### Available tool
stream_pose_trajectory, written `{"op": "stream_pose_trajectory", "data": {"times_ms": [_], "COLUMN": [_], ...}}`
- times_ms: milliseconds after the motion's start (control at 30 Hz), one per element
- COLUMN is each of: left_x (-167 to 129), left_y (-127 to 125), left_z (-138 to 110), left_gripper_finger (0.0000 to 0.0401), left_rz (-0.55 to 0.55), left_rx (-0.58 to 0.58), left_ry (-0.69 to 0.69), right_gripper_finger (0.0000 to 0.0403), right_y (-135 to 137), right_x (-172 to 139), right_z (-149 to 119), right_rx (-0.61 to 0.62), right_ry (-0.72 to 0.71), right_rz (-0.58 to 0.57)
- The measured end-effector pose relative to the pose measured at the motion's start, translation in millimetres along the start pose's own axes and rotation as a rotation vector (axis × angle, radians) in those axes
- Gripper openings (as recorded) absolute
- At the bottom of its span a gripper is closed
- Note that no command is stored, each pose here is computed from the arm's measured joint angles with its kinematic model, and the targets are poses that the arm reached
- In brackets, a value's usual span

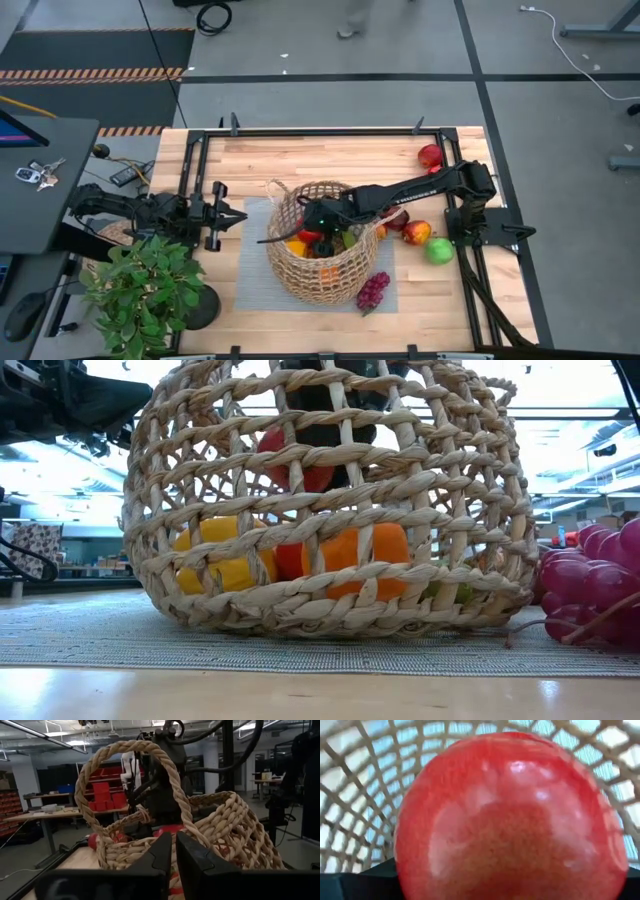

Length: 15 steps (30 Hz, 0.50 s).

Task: Build produce basket
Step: Put the bottom red apple into the brown basket

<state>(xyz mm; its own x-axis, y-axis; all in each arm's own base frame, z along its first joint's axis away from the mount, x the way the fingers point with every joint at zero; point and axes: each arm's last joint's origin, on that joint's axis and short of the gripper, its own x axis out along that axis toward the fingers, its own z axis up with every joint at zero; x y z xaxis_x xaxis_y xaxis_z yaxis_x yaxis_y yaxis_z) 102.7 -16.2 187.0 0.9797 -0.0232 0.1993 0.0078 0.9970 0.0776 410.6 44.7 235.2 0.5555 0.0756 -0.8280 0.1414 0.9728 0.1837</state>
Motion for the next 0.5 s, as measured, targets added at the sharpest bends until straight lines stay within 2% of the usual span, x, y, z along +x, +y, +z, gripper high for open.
{"op": "stream_pose_trajectory", "data": {"times_ms": [167, 500], "left_x": [0.0, 0.0], "left_y": [-0.1, 0.0], "left_z": [-0.2, -0.2], "left_gripper_finger": [0.0027, 0.0033], "left_rz": [0.0, 0.0], "left_rx": [0.0, 0.0], "left_ry": [0.002, 0.001], "right_gripper_finger": [0.0342, 0.0392], "right_y": [-1.4, -0.7], "right_x": [0.0, -3.8], "right_z": [-0.7, 1.8], "right_rx": [-0.001, 0.004], "right_ry": [-0.004, -0.014], "right_rz": [-0.049, -0.047]}}
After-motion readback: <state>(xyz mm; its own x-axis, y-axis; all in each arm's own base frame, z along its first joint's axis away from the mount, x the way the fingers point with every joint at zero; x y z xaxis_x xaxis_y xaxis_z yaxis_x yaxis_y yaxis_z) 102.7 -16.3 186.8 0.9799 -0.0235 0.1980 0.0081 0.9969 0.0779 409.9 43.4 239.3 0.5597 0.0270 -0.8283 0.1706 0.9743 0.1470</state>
